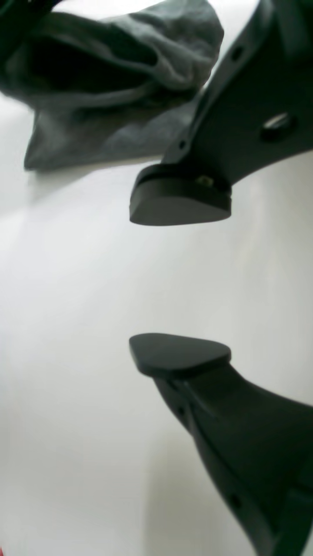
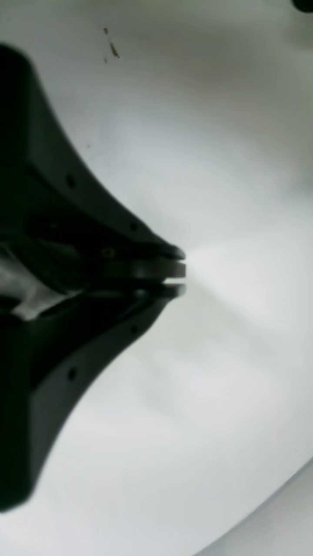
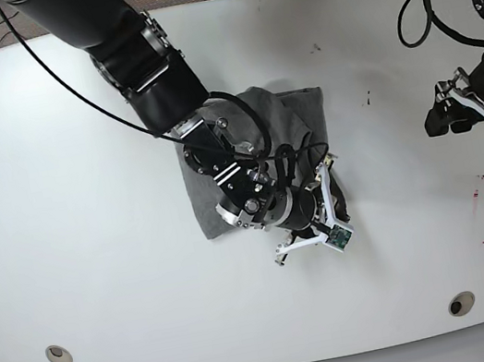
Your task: Layout the t-shirt on the table in an organized manner, then fold the t-shirt properly
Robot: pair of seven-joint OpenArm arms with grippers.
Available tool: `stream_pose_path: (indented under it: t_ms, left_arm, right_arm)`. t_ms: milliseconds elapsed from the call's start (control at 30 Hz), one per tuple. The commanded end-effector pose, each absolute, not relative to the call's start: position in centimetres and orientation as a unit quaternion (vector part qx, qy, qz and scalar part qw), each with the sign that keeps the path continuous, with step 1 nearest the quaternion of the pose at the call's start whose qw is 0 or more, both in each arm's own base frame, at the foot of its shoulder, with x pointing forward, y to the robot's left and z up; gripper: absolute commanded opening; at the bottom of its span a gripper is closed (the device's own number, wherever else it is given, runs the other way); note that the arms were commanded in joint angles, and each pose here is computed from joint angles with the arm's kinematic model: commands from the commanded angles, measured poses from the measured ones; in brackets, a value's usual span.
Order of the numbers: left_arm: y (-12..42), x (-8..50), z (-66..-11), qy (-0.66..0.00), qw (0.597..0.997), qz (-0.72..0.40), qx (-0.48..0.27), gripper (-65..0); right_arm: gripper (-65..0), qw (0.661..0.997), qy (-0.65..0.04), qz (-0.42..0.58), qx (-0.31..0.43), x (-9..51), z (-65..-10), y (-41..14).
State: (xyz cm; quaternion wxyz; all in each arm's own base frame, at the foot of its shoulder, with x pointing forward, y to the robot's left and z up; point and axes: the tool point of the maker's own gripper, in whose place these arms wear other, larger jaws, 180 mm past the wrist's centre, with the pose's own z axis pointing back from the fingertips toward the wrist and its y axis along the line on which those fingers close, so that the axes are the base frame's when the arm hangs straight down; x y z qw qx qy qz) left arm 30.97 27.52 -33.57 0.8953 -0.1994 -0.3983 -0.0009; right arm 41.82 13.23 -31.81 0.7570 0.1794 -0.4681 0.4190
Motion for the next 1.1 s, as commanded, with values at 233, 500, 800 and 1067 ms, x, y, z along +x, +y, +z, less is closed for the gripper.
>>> stream_pose_path:
  t_ms: [233,500,800,1067]
  left_arm:
    - [26.3,31.9,-32.5,-0.409,0.888,-0.03,-0.207,-28.3]
    - [23.6,32.8,-32.7,-0.415,0.878,-0.031,-0.237,-28.3]
    - [23.4,33.2,-32.4,-0.42,0.875,-0.031,-0.24,-28.3]
    - [23.6,33.3,-32.3,-0.42,0.876,-0.032,-0.237,-28.3]
  right_arm:
    - [-34.1,0.744,-0.508,0.395,0.18,42.5,-28.8,13.8]
    - [-15.2,0.742,-0.519,0.389,0.169,39.5,-26.2,12.8]
    - [-23.1,0.765,-0.5,0.357,0.193,34.4,-28.6,11.7]
    - [-23.6,0.792,-0.459,0.35,0.202,30.2,-32.5,10.4]
